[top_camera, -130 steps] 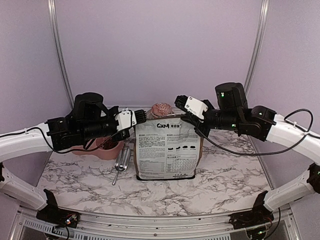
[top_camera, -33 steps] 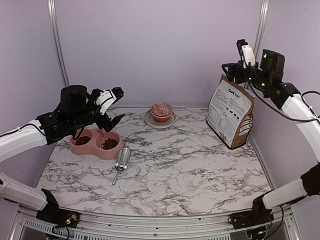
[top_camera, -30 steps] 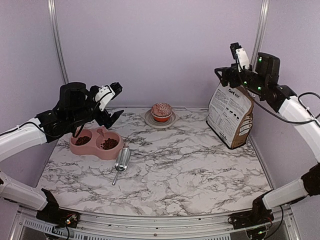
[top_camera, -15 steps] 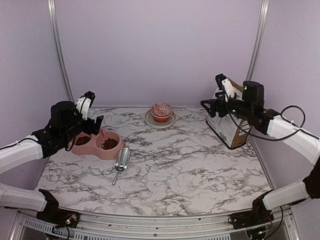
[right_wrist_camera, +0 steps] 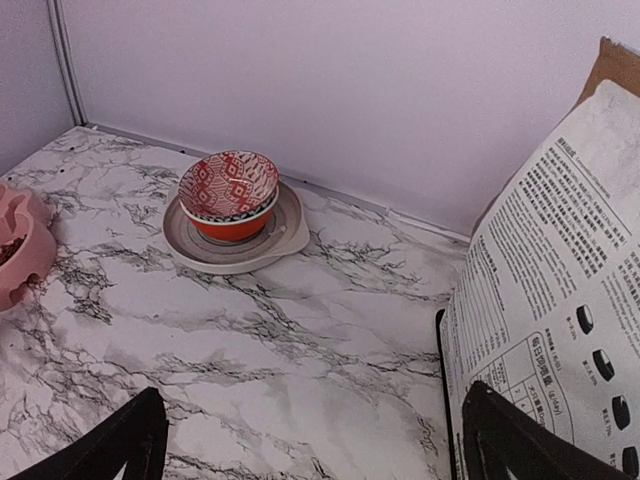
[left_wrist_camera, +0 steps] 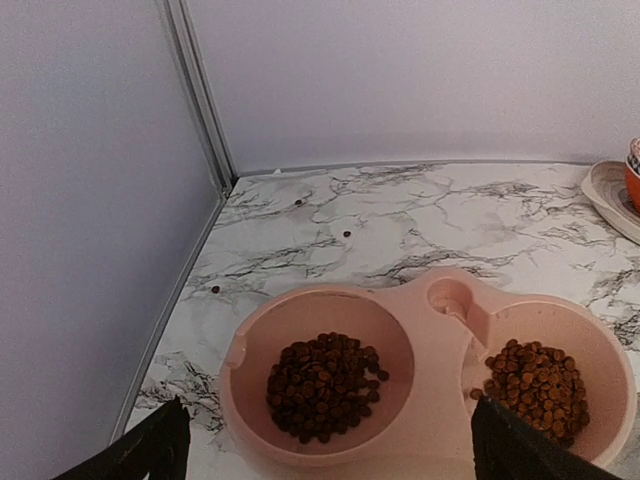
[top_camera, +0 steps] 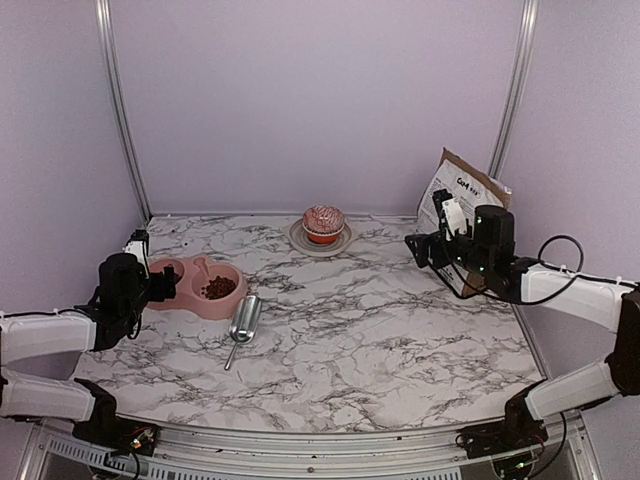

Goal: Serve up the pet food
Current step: Reset both arms

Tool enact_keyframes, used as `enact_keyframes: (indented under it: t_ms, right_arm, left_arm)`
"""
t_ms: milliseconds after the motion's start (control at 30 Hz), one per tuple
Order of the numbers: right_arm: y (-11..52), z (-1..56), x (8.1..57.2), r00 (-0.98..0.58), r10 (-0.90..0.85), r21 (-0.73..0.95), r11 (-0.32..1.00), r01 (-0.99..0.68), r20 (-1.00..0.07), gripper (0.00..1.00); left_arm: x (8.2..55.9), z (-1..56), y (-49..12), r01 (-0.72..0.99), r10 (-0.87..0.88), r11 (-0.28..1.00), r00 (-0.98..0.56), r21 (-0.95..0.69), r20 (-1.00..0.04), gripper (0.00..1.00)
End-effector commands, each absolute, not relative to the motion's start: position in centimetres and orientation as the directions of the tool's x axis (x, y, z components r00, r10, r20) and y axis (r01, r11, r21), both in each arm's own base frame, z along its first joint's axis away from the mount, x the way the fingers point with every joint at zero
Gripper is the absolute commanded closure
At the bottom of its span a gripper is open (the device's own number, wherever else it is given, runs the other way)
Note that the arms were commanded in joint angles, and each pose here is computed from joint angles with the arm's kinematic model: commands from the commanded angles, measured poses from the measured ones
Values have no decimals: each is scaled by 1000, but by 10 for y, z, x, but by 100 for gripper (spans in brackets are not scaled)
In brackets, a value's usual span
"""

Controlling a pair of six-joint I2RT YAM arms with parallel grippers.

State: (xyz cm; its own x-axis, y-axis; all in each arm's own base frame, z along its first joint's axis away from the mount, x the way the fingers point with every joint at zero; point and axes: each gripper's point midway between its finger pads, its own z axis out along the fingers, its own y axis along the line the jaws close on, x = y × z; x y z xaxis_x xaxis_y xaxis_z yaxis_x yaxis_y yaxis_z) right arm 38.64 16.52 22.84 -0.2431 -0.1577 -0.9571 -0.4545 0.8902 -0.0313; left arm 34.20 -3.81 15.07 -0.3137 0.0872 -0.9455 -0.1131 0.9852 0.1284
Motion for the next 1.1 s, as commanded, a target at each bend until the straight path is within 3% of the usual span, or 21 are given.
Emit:
enact_keyframes:
  t_ms: [0, 267, 633, 800, 1067]
  right_arm:
    - [155, 230, 392, -172, -184, -105, 915, -389, -968, 0]
    - [129, 204, 385, -177, -218, -162, 945, -286, -960, 0]
    - [73, 188, 368, -144, -235, -218, 968, -121, -961, 0]
    - [51, 184, 363, -111, -223, -218, 974, -55, -968, 0]
    - [36, 176, 353, -33, -270, -270, 963, 11, -962, 0]
  left_arm:
    - [350, 172, -20, -206, 21, 977, -185, 60, -982, 1]
    - [349, 140, 6, -258, 20, 963, -198, 72, -980, 1]
    - [368, 144, 40, -257, -53, 966, -136, -16, -989, 2]
    - [369, 133, 20, -132, -42, 991, -76, -32, -996, 10]
    - [373, 129, 31, -197, -64, 979, -106, -42, -992, 1]
